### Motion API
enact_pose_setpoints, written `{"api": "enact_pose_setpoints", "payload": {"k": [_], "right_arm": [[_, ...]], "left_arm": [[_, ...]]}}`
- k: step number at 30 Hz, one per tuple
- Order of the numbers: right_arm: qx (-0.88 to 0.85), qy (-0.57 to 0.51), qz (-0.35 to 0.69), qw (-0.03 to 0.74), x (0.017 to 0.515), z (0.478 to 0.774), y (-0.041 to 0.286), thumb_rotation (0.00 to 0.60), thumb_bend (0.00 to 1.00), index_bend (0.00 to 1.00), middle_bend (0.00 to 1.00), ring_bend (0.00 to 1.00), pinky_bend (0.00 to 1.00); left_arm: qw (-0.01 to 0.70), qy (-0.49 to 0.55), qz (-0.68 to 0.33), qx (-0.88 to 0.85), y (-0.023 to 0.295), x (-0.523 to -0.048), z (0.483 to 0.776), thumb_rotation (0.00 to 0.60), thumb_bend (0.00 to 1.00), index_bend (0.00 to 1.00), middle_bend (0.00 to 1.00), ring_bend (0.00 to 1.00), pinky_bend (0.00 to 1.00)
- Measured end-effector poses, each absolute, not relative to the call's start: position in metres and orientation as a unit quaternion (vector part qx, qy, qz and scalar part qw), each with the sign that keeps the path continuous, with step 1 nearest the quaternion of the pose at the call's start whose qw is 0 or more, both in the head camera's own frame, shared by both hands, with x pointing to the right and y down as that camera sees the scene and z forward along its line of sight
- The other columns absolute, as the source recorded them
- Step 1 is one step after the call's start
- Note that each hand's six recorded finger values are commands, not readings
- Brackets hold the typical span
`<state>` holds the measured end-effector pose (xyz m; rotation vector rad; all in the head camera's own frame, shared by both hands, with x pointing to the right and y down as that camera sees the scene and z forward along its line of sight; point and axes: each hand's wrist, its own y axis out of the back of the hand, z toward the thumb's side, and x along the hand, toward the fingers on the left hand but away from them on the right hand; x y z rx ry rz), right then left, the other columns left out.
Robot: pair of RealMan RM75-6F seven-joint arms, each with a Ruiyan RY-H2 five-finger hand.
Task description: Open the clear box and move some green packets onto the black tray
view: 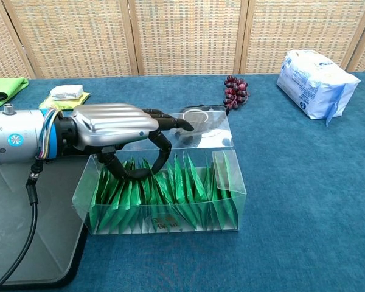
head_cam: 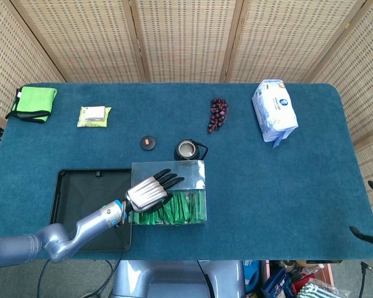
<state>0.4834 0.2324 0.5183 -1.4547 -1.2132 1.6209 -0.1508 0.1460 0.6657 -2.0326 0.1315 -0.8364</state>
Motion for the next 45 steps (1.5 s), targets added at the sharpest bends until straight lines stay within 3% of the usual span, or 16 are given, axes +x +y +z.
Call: {"api": "enact_pose_setpoints", "payload": {"k": [20, 31, 45], "right_arm": [[-0.554, -0.461, 0.614, 0.321, 0.482, 0.517, 0.233, 0.6, 0.01, 0.0, 0.0, 0.0, 0.0], [-0.555, -0.461, 0.612, 0.325, 0.479, 0.515, 0.234, 0.6, 0.01, 0.0, 0.0, 0.0, 0.0], [-0.559, -0.45, 0.612, 0.331, 0.47, 0.518, 0.237, 0.6, 0.01, 0.0, 0.0, 0.0, 0.0]], "left_arm": [[0.446, 0.114, -0.322, -0.827, 0.114, -0.155, 0.623, 0.6, 0.43, 0.71, 0.0, 0.0, 0.0], [0.44, 0.163, -0.305, -0.829, 0.092, -0.164, 0.582, 0.6, 0.43, 0.72, 0.0, 0.0, 0.0], [0.448, 0.199, -0.318, -0.811, 0.076, -0.208, 0.547, 0.6, 0.43, 0.72, 0.0, 0.0, 0.0]]}}
